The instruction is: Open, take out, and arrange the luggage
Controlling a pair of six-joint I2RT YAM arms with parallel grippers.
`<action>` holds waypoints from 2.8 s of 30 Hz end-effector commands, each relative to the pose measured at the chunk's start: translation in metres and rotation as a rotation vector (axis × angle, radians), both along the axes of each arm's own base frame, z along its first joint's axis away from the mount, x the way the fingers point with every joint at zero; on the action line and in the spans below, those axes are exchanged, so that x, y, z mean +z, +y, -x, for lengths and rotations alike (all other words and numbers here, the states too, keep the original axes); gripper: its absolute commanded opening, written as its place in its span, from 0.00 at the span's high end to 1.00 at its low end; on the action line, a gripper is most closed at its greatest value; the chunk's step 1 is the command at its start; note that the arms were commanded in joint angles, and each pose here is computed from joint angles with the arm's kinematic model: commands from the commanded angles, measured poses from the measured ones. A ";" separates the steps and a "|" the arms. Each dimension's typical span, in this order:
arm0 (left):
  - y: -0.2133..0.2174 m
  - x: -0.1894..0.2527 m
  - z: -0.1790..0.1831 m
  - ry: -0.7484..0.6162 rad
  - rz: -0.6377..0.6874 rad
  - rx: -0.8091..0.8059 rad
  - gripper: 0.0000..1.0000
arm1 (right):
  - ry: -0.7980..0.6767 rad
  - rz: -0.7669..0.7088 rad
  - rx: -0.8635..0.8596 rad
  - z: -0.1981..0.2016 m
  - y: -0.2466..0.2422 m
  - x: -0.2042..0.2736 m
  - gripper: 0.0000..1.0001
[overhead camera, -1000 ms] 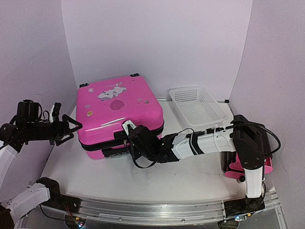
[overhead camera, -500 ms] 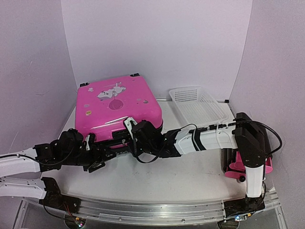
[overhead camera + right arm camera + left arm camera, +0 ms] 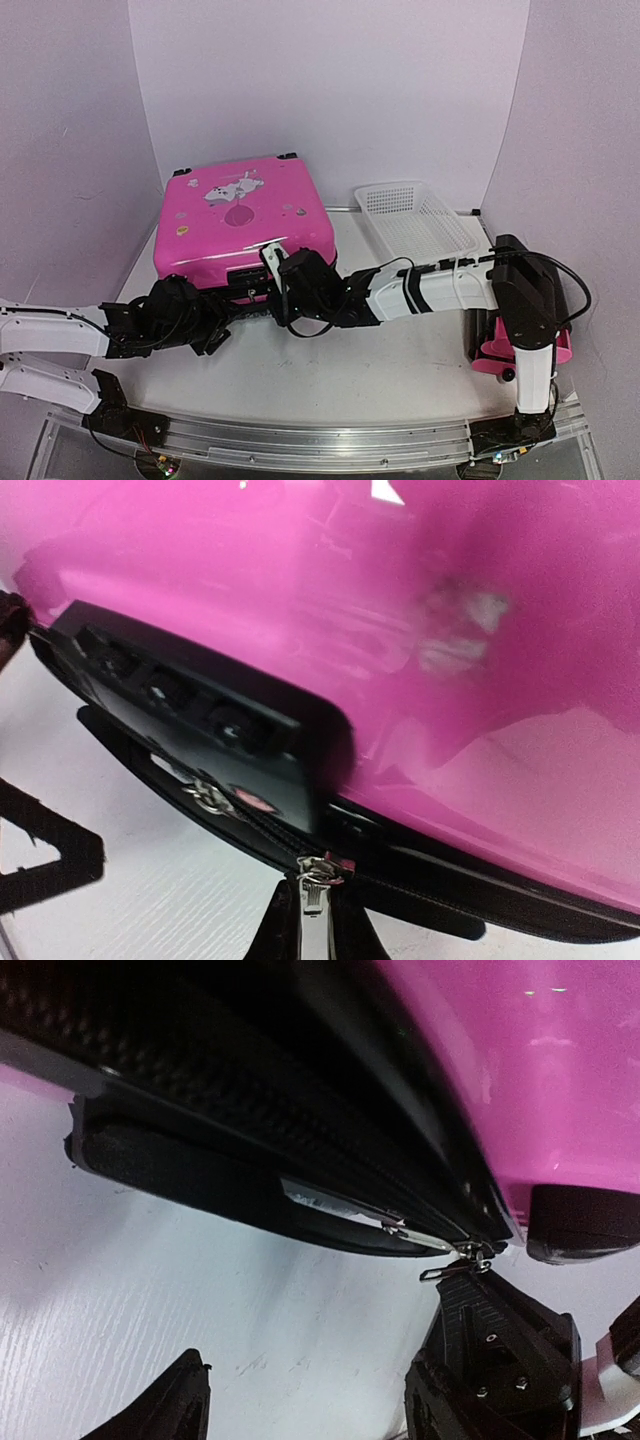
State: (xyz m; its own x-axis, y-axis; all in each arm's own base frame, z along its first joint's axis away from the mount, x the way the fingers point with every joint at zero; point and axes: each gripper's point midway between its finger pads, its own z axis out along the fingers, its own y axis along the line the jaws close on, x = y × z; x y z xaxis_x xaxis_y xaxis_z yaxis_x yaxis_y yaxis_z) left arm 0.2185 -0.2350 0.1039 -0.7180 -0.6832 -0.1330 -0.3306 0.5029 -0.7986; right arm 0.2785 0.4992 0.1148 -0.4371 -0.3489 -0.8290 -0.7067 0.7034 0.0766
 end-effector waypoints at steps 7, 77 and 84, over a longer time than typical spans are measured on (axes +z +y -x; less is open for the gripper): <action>0.026 0.029 -0.035 -0.209 -0.074 0.150 0.33 | -0.201 0.266 -0.312 -0.033 -0.067 0.043 1.00; -0.004 0.195 -0.074 -0.581 -0.682 -0.660 0.09 | -0.372 -0.273 -0.324 -0.042 -0.012 0.031 1.00; 0.009 0.172 -0.088 -0.494 -0.766 -0.647 0.09 | -0.370 -0.173 -0.269 -0.034 -0.020 0.028 1.00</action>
State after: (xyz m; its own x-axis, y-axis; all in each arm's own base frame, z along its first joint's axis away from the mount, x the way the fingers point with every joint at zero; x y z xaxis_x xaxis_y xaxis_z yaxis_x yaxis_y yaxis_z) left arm 0.2949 -0.2362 0.2684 -0.6722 0.1851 -0.7169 0.4638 0.8600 -0.2129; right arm 0.3096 0.4790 0.1124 -0.1913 -0.1063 -0.9758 -0.4841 0.8750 -0.0004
